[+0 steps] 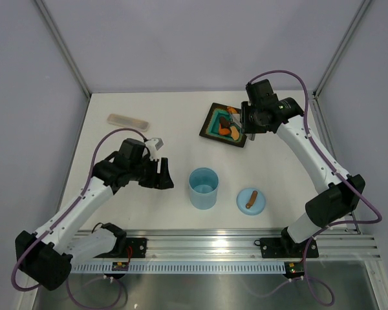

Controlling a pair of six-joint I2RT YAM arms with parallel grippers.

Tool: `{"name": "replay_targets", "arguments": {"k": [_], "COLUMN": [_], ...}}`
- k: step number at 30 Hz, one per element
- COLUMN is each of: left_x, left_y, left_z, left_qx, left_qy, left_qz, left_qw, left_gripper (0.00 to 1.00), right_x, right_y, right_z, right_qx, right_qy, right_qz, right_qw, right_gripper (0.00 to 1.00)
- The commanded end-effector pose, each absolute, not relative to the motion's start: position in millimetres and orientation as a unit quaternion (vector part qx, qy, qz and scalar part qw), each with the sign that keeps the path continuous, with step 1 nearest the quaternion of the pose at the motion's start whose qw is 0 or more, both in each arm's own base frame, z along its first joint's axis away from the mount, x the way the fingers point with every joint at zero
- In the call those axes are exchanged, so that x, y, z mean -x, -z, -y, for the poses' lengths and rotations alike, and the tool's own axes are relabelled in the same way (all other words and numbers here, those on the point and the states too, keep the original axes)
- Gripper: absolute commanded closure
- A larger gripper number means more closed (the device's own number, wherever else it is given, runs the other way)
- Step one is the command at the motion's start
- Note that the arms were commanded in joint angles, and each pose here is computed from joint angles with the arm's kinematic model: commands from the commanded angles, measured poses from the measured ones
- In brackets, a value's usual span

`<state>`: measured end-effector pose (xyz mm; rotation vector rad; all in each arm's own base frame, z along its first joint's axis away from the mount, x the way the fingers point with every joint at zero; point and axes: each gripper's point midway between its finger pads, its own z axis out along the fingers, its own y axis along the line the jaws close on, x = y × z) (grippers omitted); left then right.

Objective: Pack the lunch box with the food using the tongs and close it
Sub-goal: Move the packing box to the center of the board.

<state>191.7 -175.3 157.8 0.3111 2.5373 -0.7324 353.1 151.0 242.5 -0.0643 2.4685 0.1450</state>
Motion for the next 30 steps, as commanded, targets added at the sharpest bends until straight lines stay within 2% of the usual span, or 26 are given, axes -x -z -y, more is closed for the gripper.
{"name": "replay_targets", "arguments": {"k": [1,2,10,19,28,30], "left_x": [-172,-166,-144,-140,-176,-184], "left_y": [-156,-154,-150,-149,-150,-153], "left_z": [193,198,242,283,303,308], "left_qx": [-0.127,-0.138,-0.196,-0.242,-0.237,-0.24], "left_qy": [0.319,0.325,0.377,0.421,0.402,0.401], "left_qz": [-0.913,-0.911,-0.884,-0.856,-0.858,-0.855], "left_qw": [0.221,0.215,0.197,0.178,0.214,0.223], "left_gripper": [0.34,0.42,0.62,0.64,0.64,0.73], "right_x": [-364,-366,-368,-365,-359,-356], "right_y": [-255,-255,-259,-262,-267,-272], "right_z": [-148,-146,-140,-135,-138,-138], "right_qx": [0.014,0.014,0.008,0.004,0.007,0.003], "right_qy": [-0.047,-0.042,-0.027,-0.017,-0.034,-0.038], "right_qz": [-0.932,-0.932,-0.929,-0.928,-0.928,-0.927], "right_qw": [0.359,0.361,0.368,0.372,0.372,0.373], "right_gripper": [0.82,0.82,0.82,0.81,0.81,0.81]}}
